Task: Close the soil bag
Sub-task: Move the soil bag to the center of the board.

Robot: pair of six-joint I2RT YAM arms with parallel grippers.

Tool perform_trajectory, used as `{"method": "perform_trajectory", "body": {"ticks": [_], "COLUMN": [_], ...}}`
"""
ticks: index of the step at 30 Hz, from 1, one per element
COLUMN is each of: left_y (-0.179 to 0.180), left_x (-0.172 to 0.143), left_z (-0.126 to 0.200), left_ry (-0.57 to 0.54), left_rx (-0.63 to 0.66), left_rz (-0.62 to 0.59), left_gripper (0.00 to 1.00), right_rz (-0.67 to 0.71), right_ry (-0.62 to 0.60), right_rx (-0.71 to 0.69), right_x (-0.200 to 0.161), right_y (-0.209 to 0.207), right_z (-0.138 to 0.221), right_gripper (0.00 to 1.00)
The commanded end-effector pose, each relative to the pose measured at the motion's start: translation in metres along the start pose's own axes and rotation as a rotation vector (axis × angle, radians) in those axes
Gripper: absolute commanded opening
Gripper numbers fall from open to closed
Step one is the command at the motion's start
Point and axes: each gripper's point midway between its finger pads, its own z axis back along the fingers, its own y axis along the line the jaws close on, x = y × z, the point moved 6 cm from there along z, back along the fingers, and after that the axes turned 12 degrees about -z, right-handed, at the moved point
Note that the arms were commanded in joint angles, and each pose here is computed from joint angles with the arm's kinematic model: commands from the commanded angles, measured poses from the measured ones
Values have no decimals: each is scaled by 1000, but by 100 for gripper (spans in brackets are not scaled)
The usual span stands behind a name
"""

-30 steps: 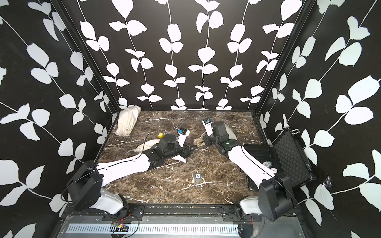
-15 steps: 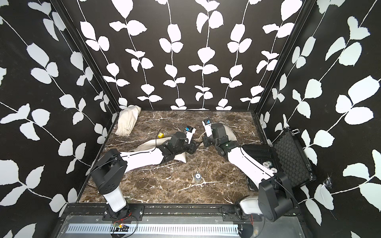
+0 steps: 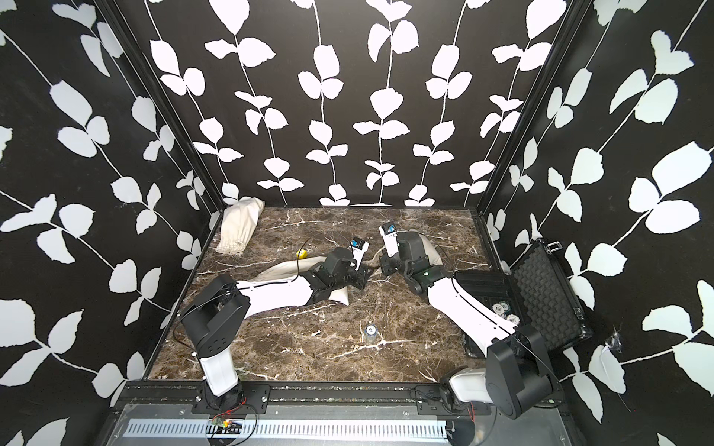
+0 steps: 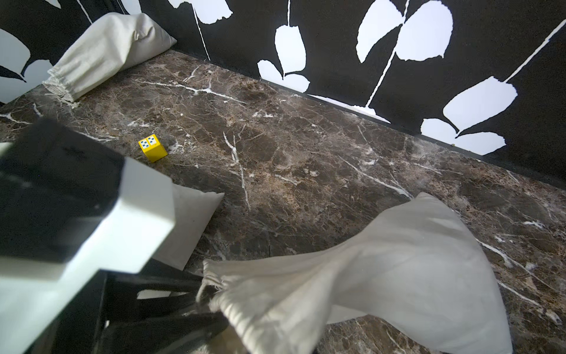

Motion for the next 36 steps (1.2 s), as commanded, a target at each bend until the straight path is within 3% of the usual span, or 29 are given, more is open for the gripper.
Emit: {"method": "perform_trajectory", "body": {"ticks": [1, 6, 9, 16, 22, 29, 36], "left_y": [-3, -1, 2, 3, 1, -2, -5], "left_x": [18, 37, 59, 122, 152, 164, 169], "left_z": [5, 47, 85, 155, 163, 164, 171], "left_ry": [-47, -115, -163, -273, -268, -281, -286], "left_rx": [-24, -26, -33, -122, -126, -169, -187], "left_rz": [-1, -37, -66, -67, -71, -31, -38], "left_gripper": [0, 0, 0, 0, 0, 0, 0], "right_rz": [25, 92, 120, 210, 250, 256, 282], "right_ry": [-72, -33, -28, -212, -364, -415, -382], "right_rx": [-1, -203, -251, -25, 120, 282, 341], "right_x": [10, 1, 2, 33, 67, 78, 86], "right_y": [4, -23, -32, -1, 29, 63, 79], "right_z": [9, 5, 3, 24, 72, 95, 70], "right_gripper": [5, 11, 21, 59, 80, 87, 80]}}
